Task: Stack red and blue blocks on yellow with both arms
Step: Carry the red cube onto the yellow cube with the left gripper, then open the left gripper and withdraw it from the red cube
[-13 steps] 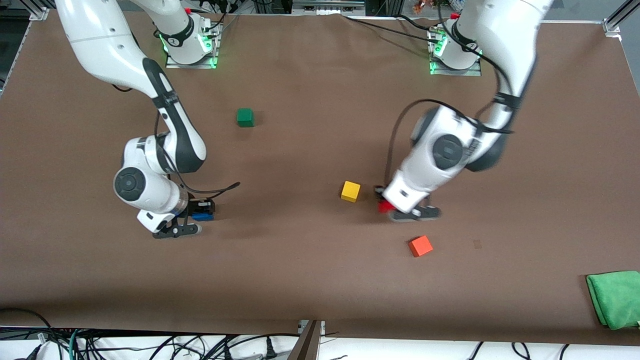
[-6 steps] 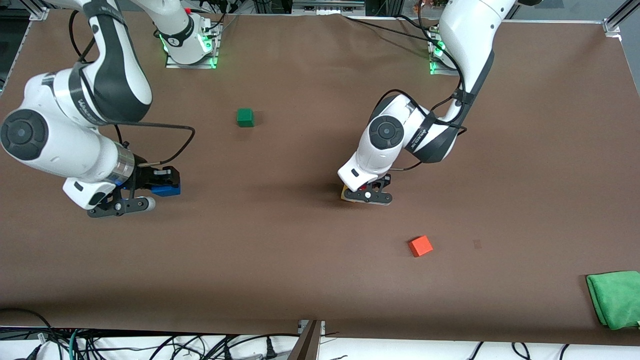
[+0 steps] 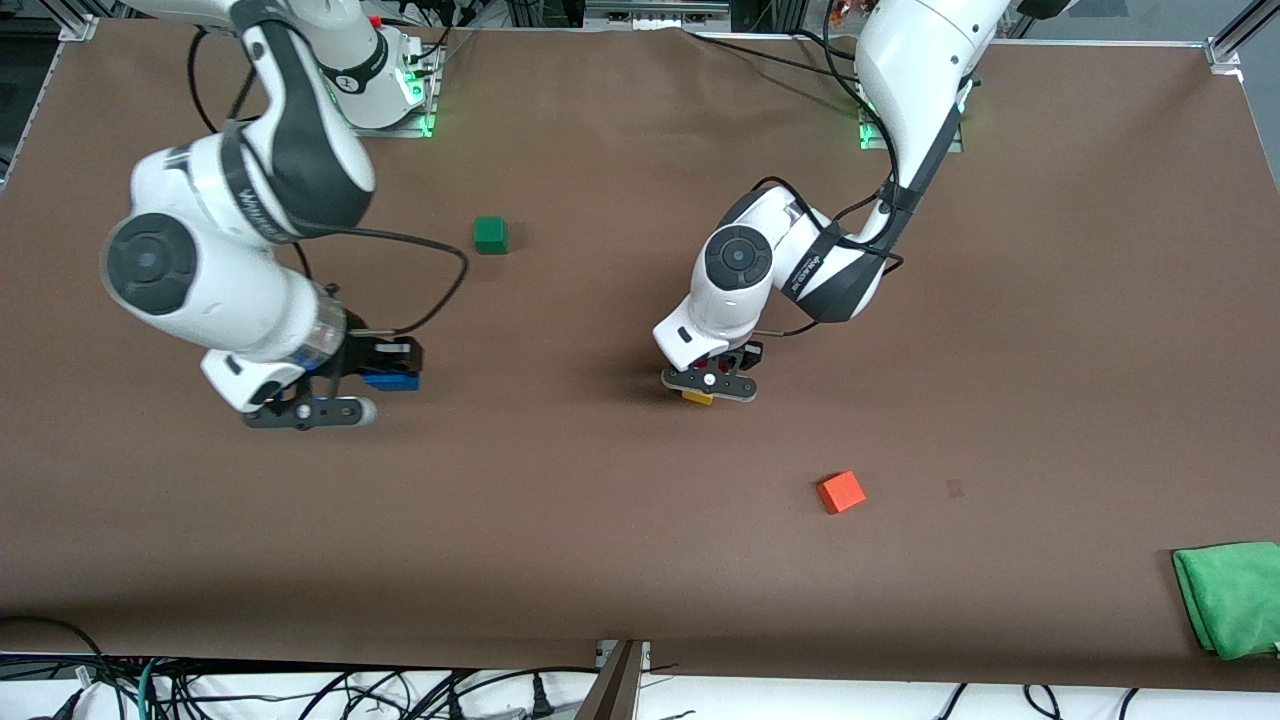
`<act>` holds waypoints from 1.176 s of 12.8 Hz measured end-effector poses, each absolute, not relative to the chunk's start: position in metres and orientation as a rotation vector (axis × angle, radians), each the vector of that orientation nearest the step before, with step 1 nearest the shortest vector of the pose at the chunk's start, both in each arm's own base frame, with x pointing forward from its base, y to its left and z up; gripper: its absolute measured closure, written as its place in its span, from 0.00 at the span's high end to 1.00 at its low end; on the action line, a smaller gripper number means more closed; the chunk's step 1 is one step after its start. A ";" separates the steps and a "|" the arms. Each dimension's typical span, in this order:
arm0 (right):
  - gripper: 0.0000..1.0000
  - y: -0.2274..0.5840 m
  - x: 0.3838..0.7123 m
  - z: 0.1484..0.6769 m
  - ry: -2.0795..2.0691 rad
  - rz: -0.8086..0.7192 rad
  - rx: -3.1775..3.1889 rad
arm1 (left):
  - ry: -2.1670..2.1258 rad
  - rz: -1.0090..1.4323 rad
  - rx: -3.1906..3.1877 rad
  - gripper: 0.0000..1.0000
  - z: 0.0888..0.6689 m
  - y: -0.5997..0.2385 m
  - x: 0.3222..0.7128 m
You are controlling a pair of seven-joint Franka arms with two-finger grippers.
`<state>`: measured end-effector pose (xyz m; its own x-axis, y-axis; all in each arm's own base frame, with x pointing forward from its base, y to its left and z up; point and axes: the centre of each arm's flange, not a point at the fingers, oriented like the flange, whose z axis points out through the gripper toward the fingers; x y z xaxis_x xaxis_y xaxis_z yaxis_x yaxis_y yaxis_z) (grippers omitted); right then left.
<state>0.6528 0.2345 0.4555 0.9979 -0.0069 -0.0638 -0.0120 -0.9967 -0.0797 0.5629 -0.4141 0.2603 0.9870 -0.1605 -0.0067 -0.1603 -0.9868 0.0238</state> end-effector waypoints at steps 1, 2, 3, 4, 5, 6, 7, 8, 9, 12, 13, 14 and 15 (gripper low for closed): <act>0.56 0.247 0.653 0.455 0.040 0.086 -3.058 | -0.252 -0.013 3.108 0.56 0.261 -0.415 0.563; 0.56 0.256 0.654 0.454 0.057 0.073 -3.055 | -0.249 -0.010 3.108 0.62 0.261 -0.414 0.564; 0.56 0.263 0.655 0.452 0.073 0.069 -3.054 | -0.240 0.000 3.108 0.62 0.263 -0.412 0.567; 0.56 0.268 0.656 0.448 0.087 0.065 -3.053 | -0.224 0.018 3.107 0.66 0.268 -0.408 0.574; 0.56 0.273 0.658 0.443 0.109 0.047 -3.048 | -0.202 0.042 3.104 0.78 0.278 -0.402 0.584; 0.56 0.280 0.661 0.436 0.131 0.021 -3.040 | -0.174 0.048 3.108 0.88 0.290 -0.394 0.595; 0.56 0.291 0.663 0.426 0.161 -0.004 -3.030 | -0.139 0.040 3.118 0.96 0.308 -0.383 0.607; 0.56 0.310 0.662 0.416 0.195 -0.025 -3.018 | -0.095 0.030 3.129 1.00 0.329 -0.368 0.620; 0.56 0.334 0.659 0.403 0.235 -0.036 -3.006 | -0.046 0.026 3.137 1.00 0.354 -0.349 0.633; 0.56 0.429 0.637 0.363 0.379 -0.058 -2.958 | 0.128 0.051 3.143 1.00 0.427 -0.276 0.661; 0.56 0.462 0.624 0.352 0.425 -0.069 -2.936 | 0.177 0.053 3.146 1.00 0.447 -0.251 0.665; 0.56 0.493 0.609 0.344 0.467 -0.088 -2.910 | 0.208 0.053 3.151 1.00 0.467 -0.227 0.666; 0.56 0.518 0.594 0.337 0.500 -0.109 -2.889 | 0.207 0.048 3.159 1.00 0.486 -0.206 0.664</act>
